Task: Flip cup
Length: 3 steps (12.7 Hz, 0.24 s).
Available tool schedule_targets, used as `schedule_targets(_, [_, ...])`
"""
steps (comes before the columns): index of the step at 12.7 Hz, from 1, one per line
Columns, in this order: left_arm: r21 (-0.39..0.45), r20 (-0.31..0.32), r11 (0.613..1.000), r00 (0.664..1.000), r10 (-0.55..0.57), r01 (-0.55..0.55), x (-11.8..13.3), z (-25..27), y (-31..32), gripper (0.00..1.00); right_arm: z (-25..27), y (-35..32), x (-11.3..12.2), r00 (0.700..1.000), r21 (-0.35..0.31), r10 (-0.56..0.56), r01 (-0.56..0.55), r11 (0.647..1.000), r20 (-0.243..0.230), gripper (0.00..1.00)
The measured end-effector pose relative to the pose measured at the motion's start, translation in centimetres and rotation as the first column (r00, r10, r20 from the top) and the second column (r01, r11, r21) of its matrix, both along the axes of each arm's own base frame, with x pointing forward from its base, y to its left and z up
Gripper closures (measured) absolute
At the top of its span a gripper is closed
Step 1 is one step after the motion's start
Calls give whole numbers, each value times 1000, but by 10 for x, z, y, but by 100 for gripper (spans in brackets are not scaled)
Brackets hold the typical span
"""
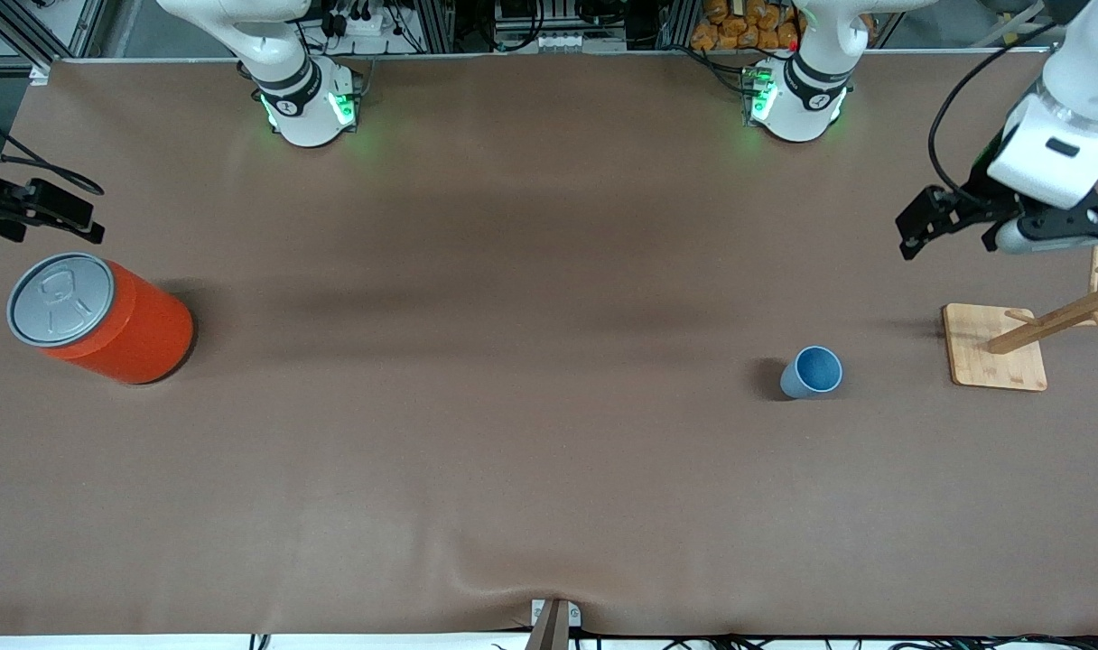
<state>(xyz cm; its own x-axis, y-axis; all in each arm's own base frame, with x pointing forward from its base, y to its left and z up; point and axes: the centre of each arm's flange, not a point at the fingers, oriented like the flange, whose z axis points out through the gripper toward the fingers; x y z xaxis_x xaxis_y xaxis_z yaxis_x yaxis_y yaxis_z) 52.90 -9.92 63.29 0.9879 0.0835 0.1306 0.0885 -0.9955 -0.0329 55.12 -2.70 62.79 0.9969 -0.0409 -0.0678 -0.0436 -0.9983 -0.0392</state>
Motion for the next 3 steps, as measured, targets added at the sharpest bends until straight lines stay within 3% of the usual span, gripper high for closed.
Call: schedule_targets(3, [-13,-21,1000,1000,10,-10,-8,21,3,0,0,7,3,1000,5,12,-12,1000,14,0])
